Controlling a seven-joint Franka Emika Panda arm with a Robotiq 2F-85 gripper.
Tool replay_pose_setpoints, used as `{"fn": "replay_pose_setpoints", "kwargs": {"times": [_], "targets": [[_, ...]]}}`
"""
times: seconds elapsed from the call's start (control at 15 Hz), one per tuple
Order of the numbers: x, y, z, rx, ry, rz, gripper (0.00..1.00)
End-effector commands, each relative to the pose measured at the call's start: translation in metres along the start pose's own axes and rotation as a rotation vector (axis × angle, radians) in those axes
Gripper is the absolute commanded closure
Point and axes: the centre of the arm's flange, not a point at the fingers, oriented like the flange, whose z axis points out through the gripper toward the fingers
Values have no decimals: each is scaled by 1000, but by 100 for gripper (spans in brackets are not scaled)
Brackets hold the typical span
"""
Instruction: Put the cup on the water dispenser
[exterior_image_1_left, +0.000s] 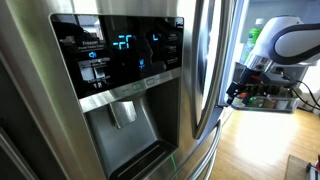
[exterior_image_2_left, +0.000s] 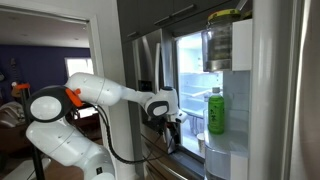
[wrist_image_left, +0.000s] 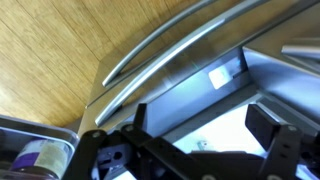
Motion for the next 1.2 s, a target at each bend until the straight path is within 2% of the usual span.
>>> {"fn": "replay_pose_setpoints", "kwargs": {"times": [0.0,0.07,0.13,0.6,0.73,1.13], "targets": [[41,-12,14,33,103,68,0],[49,-14,17,31,130,62,0],[28,-6,5,22,108,37,0],[33,-7,5,22,117,37,0],[42,-4,9,-42,132,12,0],[83,12,23,-111,163,-11,0]]}}
